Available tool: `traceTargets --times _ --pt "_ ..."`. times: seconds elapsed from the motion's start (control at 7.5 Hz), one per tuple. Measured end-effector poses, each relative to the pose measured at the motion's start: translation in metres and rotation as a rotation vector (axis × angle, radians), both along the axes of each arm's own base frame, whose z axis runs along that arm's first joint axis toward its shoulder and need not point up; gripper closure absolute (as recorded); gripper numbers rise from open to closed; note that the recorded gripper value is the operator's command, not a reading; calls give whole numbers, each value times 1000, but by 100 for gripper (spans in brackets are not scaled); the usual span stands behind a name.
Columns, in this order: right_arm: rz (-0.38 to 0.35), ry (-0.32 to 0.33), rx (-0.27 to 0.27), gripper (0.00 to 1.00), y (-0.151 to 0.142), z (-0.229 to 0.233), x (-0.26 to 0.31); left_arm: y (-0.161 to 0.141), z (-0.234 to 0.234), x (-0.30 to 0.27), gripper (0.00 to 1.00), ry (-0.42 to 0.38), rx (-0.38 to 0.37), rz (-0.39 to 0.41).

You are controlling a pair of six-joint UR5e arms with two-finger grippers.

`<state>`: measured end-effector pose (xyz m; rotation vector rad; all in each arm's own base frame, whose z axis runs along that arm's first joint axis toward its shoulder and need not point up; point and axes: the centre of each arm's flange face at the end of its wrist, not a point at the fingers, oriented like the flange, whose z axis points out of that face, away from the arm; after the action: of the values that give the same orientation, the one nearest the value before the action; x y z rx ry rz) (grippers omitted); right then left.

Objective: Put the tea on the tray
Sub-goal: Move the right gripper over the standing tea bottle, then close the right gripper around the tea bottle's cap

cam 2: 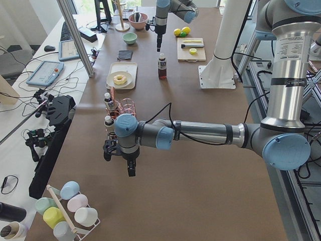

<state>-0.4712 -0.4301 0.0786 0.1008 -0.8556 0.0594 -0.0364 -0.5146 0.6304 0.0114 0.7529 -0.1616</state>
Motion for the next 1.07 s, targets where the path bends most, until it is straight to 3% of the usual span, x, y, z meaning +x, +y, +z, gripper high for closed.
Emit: traceTargets --times 0.4,0.53,0.8,1.07 --pt "5 24 42 6 17 0 -26 -4 2 0 2 0 -1 0" --pt "3 28 45 13 19 0 -30 -5 3 0 2 0 -2 0" --pt "-7 29 45 44 25 -2 -38 -6 4 0 2 -1 -4 -1" --pt "-2 26 33 44 27 -6 -43 -7 6 0 2 -2 -8 -2"
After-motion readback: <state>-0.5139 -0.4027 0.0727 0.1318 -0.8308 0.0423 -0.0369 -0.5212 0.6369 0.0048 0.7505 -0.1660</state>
